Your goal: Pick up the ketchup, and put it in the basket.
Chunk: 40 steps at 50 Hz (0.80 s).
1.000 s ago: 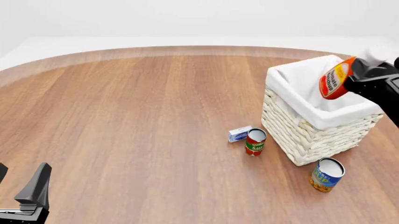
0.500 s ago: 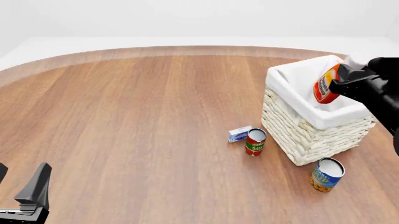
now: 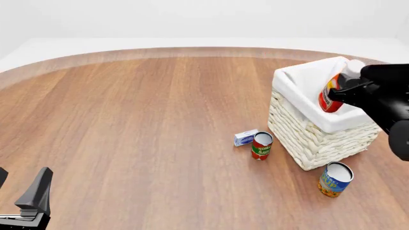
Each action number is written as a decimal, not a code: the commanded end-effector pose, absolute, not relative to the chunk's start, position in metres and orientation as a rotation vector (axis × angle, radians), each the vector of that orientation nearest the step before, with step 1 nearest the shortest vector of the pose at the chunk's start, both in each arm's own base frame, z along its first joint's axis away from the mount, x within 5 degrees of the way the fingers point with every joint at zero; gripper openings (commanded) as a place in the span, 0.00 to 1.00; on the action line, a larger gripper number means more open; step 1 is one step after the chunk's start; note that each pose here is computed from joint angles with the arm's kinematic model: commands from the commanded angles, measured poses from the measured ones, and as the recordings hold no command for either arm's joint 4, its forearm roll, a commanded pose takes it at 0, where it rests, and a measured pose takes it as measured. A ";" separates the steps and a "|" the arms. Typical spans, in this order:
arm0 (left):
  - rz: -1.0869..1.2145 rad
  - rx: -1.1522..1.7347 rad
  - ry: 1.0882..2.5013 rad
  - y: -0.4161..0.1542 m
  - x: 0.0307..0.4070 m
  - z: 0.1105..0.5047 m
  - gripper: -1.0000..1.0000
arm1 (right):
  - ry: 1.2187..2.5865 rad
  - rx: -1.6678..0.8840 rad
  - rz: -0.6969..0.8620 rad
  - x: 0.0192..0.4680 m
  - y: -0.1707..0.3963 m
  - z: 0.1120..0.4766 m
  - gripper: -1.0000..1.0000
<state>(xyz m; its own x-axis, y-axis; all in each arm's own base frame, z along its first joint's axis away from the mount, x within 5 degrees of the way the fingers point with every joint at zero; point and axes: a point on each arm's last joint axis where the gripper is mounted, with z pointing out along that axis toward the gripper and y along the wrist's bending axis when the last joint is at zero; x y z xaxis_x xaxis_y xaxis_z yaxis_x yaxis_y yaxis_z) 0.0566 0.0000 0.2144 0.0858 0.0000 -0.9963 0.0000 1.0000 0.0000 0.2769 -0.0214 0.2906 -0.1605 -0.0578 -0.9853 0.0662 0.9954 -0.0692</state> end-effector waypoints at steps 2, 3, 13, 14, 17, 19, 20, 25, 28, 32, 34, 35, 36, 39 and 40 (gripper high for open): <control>0.000 0.000 1.485 0.000 0.057 0.214 1.00 | 1.736 0.008 -0.116 0.281 -0.024 0.289 0.00; 0.000 0.000 1.485 0.000 0.057 0.214 1.00 | 1.737 0.007 -0.117 0.282 -0.024 0.289 0.00; 0.000 0.000 1.485 0.000 0.057 0.214 1.00 | 1.745 -0.005 -0.120 0.284 -0.022 0.285 0.00; 0.000 0.000 1.485 0.000 0.057 0.214 1.00 | 1.747 -0.006 -0.118 0.284 -0.022 0.285 0.00; 0.000 0.000 1.485 0.000 0.057 0.214 1.00 | 1.750 -0.008 -0.118 0.285 -0.022 0.283 0.00; 0.000 0.000 1.485 0.000 0.057 0.214 1.00 | 1.752 -0.008 -0.116 0.286 -0.021 0.283 0.00; 0.000 0.000 1.485 0.000 0.057 0.214 1.00 | 1.752 -0.009 -0.116 0.286 -0.021 0.282 0.00; 0.000 0.000 1.485 0.000 0.057 0.214 1.00 | 1.753 -0.013 -0.117 0.287 -0.021 0.283 0.00; 0.000 0.000 1.485 0.000 0.057 0.214 1.00 | 1.755 -0.017 -0.116 0.287 -0.020 0.281 0.00; 0.000 0.000 1.485 0.000 0.057 0.214 1.00 | 1.758 -0.019 -0.112 0.289 -0.019 0.279 0.00; 0.000 0.000 1.485 0.000 0.057 0.214 1.00 | 1.760 -0.020 -0.109 0.289 -0.018 0.278 0.00; 0.000 0.000 1.485 0.000 0.057 0.214 1.00 | 1.762 -0.021 -0.107 0.290 -0.018 0.278 0.00; 0.000 0.000 1.485 0.000 0.057 0.214 1.00 | 1.763 -0.023 -0.107 0.290 -0.018 0.277 0.00; 0.000 0.000 1.485 0.000 0.057 0.214 1.00 | 1.762 -0.023 -0.104 0.290 -0.017 0.277 0.00; 0.000 0.000 1.485 0.000 0.057 0.214 1.00 | 1.762 -0.024 -0.105 0.289 -0.017 0.277 0.00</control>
<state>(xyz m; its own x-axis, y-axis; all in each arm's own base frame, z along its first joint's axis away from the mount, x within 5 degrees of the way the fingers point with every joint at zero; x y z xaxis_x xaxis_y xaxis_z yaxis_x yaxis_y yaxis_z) 0.0566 0.0000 0.2144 0.0858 0.0000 -0.9963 0.0000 1.0000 0.0000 0.2881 -0.0190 0.2770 -0.1996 -0.0844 -0.9762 0.0469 0.9943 -0.0956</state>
